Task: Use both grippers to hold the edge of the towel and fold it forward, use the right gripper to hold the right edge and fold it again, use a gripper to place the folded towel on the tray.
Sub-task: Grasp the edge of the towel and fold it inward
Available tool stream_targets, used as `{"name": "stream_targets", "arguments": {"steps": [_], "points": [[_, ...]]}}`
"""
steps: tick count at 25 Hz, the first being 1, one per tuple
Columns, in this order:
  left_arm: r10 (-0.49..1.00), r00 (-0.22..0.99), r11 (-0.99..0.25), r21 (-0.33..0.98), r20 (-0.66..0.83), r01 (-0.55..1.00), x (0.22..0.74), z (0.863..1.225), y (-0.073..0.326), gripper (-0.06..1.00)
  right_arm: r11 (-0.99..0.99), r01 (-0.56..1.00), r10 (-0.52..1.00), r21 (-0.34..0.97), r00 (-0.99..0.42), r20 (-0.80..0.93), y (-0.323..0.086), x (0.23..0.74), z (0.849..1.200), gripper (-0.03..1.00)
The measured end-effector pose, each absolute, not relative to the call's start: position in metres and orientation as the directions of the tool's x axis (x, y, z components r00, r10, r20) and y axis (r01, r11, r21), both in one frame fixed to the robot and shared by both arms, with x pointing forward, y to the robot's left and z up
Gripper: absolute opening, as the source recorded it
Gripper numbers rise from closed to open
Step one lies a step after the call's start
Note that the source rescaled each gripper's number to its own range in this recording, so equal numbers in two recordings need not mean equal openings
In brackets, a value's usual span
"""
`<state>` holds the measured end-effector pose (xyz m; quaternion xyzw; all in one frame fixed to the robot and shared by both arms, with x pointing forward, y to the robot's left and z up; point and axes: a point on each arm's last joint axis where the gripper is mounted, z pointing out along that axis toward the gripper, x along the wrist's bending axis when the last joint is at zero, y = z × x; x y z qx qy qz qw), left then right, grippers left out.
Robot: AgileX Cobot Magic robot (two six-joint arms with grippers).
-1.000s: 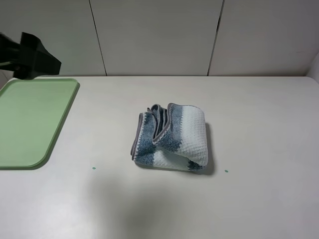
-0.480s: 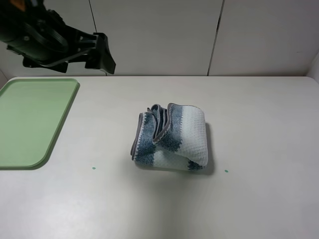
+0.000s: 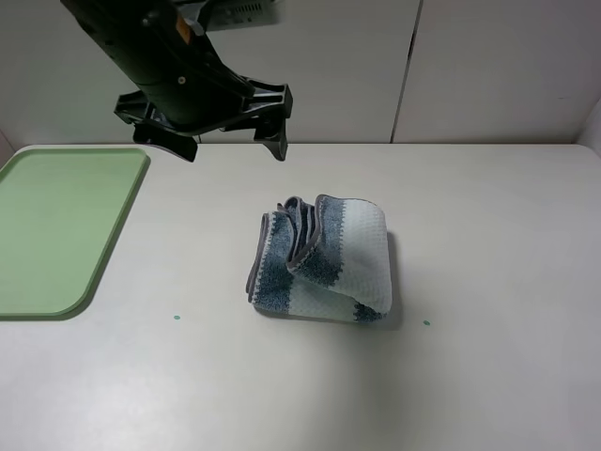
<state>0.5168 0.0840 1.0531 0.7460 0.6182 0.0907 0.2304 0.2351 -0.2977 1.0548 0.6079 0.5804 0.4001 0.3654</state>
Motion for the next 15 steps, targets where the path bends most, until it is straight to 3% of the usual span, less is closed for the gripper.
{"name": "stream_targets", "arguments": {"steps": [15], "points": [[0.966, 0.130, -0.059, 0.295, -0.226, 0.954, 0.543, 0.984, 0.049, 1.00, -0.060, 0.413, 0.998, 0.909, 0.006, 0.063, -0.298, 0.235, 1.055, 1.00]]}}
